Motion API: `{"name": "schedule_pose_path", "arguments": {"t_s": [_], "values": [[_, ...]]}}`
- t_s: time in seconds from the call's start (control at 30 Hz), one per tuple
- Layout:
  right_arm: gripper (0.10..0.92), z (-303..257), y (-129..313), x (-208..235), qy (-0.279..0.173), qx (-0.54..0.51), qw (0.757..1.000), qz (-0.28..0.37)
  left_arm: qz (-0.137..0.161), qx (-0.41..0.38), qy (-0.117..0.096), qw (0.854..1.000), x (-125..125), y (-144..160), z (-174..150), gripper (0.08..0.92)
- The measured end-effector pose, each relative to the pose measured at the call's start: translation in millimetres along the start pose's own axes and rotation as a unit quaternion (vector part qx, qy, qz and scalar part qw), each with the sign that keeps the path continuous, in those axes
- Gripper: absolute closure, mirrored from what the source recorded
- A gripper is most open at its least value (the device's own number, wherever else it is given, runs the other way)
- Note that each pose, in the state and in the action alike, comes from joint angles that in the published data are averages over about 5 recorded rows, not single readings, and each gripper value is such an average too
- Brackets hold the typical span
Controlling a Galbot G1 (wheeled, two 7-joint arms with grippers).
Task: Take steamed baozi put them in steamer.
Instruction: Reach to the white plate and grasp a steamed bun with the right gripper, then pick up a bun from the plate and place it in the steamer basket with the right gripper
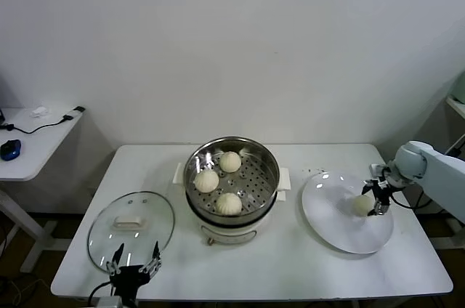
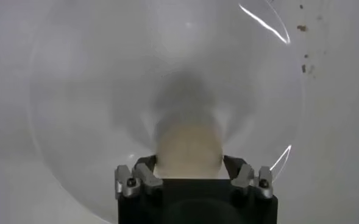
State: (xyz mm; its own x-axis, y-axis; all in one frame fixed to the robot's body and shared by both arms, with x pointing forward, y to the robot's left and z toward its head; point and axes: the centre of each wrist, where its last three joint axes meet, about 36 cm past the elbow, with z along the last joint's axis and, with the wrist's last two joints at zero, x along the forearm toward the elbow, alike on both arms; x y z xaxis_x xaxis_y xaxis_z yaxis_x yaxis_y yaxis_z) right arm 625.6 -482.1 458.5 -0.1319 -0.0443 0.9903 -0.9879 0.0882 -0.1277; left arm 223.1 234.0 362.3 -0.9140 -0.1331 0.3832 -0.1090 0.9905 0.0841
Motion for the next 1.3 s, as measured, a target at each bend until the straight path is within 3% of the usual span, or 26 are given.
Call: {"name": "schedule_pose_path", "arguments": {"t_s": [0.2, 0.53, 0.97, 1.1, 1.3], "values": [[0.440, -1.5, -0.1, 5.5, -0.001, -0.004, 1.000, -0.001, 0.002, -0.001, -0.001, 1.000, 2.7, -1.3, -2.4, 0.177], [0.454, -34.1, -23.0, 74.3, -0.026, 0.004, 0.999, 0.029, 0.008, -0.001, -0.004, 1.000, 7.6, -5.5, -5.5, 0.177], [0.454, -187.4, -43.4, 237.3, -0.135, 0.056, 0.986, 0.083, 0.015, 0.006, -0.011, 1.000, 9.1, -9.1, -8.9, 0.177], [0.454, -237.4, -28.1, 254.0, -0.161, 0.068, 0.982, 0.072, 0.015, 0.008, -0.011, 1.000, 10.8, -10.1, -8.3, 0.177], [0.454, -287.9, -4.5, 242.2, -0.163, 0.069, 0.983, 0.048, 0.014, 0.010, -0.011, 1.000, 11.6, -10.9, -8.0, 0.177]]}}
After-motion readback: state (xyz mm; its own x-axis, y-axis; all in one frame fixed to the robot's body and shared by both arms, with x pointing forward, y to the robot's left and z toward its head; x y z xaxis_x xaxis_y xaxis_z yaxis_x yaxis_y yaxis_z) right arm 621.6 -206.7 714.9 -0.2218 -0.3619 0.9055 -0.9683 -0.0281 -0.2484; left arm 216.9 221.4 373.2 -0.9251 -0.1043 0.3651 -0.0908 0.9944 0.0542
